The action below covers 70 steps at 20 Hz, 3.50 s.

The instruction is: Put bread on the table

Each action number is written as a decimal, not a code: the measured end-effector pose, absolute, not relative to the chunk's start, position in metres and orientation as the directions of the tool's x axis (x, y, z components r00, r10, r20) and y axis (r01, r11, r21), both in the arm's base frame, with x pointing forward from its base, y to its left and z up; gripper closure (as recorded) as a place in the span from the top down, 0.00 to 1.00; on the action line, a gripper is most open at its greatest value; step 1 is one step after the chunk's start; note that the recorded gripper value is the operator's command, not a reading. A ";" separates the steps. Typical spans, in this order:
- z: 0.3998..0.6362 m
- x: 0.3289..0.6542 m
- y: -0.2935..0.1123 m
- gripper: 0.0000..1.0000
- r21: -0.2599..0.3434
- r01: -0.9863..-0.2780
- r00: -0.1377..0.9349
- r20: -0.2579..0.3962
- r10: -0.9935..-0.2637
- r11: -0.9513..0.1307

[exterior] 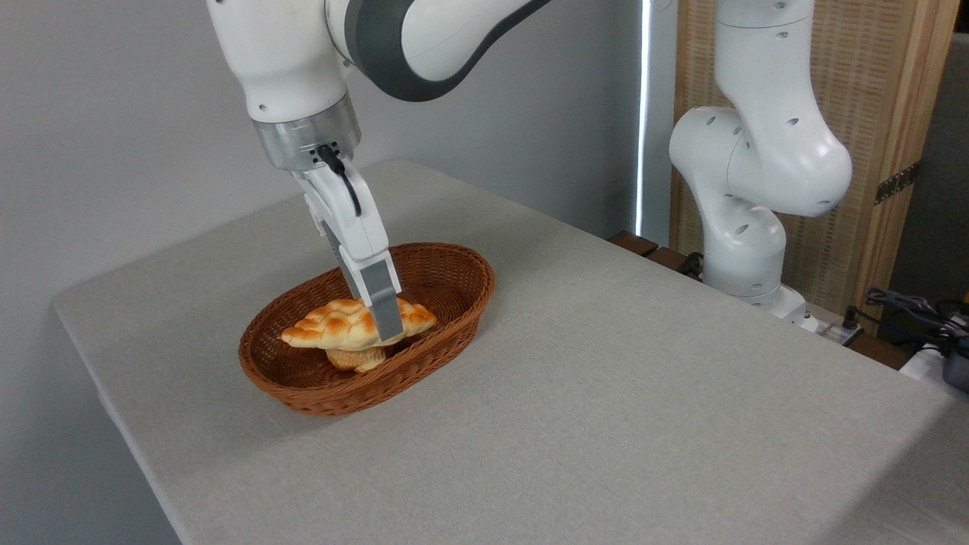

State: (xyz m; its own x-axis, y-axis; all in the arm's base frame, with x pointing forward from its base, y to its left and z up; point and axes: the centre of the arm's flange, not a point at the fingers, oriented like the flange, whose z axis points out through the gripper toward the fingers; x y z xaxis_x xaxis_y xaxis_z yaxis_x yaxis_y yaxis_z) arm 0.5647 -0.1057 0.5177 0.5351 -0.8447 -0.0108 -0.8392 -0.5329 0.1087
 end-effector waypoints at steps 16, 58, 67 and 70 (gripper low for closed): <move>0.461 0.558 -0.166 1.00 0.167 -0.888 0.430 -0.034 -0.902 -0.429; 0.531 0.568 -0.064 0.39 0.187 -0.780 0.615 0.050 -0.787 -0.597; 0.480 0.569 0.020 1.00 0.256 -0.689 0.695 -0.033 -0.718 -0.678; 0.466 0.570 0.031 1.00 0.255 -0.684 0.689 -0.078 -0.720 -0.683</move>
State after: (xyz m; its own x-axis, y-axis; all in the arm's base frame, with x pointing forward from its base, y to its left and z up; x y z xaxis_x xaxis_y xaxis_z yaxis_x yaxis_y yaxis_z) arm 0.5696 0.0306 0.4661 0.6895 -0.7200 -0.0784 -0.6844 -0.6831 0.2551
